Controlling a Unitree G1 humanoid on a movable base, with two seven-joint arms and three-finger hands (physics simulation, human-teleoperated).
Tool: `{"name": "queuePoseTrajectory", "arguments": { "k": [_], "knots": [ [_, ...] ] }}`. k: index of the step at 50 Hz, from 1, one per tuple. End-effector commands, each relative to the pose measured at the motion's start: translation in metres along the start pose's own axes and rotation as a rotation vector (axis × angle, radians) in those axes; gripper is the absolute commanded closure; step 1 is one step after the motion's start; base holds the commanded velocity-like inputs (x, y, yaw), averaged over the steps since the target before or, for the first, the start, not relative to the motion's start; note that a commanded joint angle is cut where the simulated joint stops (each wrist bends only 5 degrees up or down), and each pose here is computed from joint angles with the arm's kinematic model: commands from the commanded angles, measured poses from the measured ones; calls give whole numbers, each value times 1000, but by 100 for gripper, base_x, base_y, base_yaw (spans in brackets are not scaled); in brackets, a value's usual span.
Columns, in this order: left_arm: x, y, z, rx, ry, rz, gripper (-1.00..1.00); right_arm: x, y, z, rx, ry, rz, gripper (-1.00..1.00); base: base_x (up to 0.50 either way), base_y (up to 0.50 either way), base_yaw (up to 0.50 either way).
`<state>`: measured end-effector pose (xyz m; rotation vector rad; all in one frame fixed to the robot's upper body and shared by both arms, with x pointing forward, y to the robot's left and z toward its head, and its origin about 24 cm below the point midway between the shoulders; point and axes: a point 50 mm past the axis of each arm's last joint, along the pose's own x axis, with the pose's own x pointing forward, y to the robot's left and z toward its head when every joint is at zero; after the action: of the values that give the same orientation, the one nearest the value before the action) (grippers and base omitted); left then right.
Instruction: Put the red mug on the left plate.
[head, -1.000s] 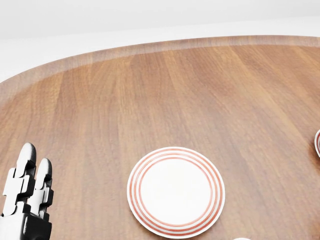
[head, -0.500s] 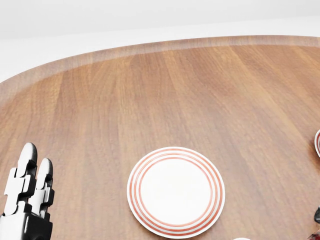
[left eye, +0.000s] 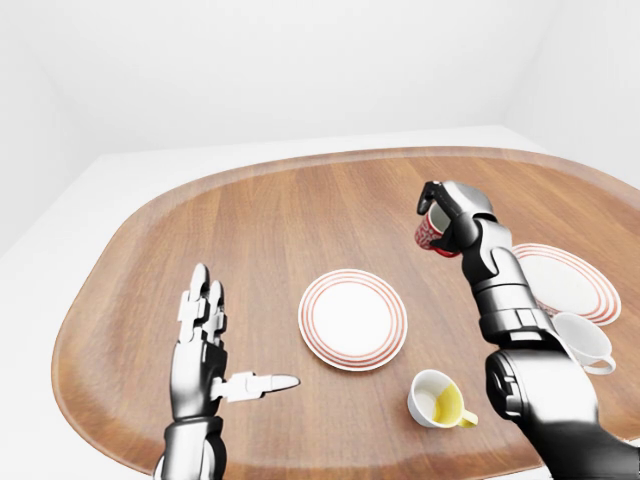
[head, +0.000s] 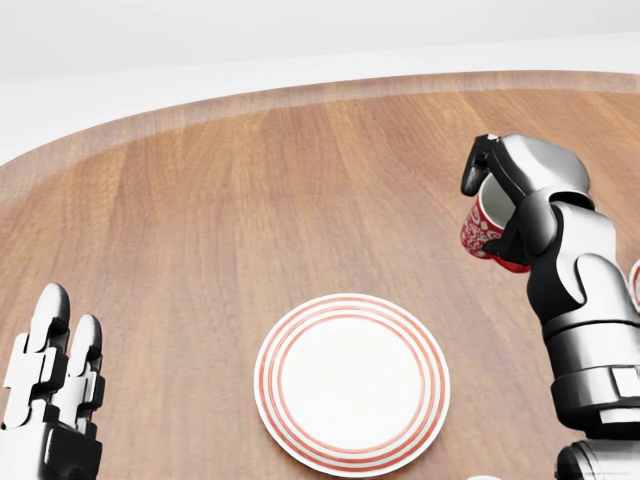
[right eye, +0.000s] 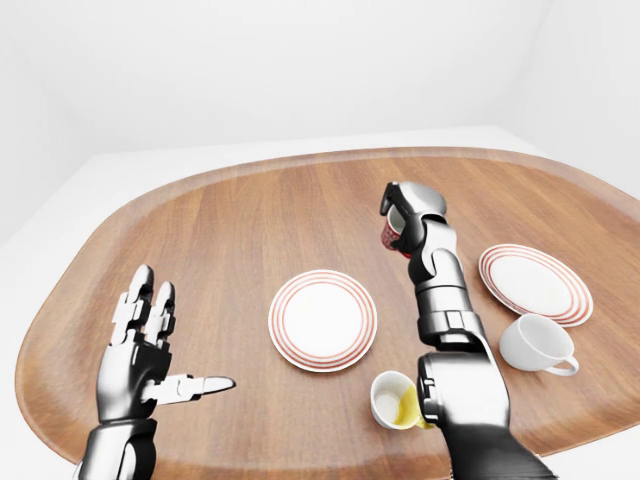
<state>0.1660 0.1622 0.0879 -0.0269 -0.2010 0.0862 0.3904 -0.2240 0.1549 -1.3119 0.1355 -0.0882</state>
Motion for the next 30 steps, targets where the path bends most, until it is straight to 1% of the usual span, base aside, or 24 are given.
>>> {"name": "queuePoseTrajectory", "arguments": {
  "k": [1, 5, 11, 14, 15, 20, 27, 30],
  "knots": [
    [1, 1, 0, -4, 0, 4, -100, 24, -16, 72, 208, -98, -110, 100, 0, 0, 0],
    [1, 1, -1, -6, 0, 4, -100, 24, -3, 82, 208, -97, -68, 100, 0, 0, 0],
    [1, 2, -1, -7, 2, 4, -100, 19, 24, 101, 187, -120, 6, 100, 0, 0, 0],
    [1, 2, -2, -7, 4, 5, -100, 14, 40, 109, 163, -136, 57, 100, 0, 0, 0],
    [1, 3, -2, -8, 4, 6, -100, 11, 50, 113, 153, -143, 79, 100, 0, 0, 0],
    [1, 2, -2, -8, 4, 6, -100, 3, 69, 123, 137, -166, 111, 100, 0, 0, 0],
    [1, 3, -1, -11, 2, 7, -100, -5, 86, 133, 120, -189, 127, 100, 0, 0, 0],
    [1, 3, -1, -9, 2, 6, -100, -11, 98, 136, 86, -203, 131, 100, 0, 0, 0]
  ]
}}
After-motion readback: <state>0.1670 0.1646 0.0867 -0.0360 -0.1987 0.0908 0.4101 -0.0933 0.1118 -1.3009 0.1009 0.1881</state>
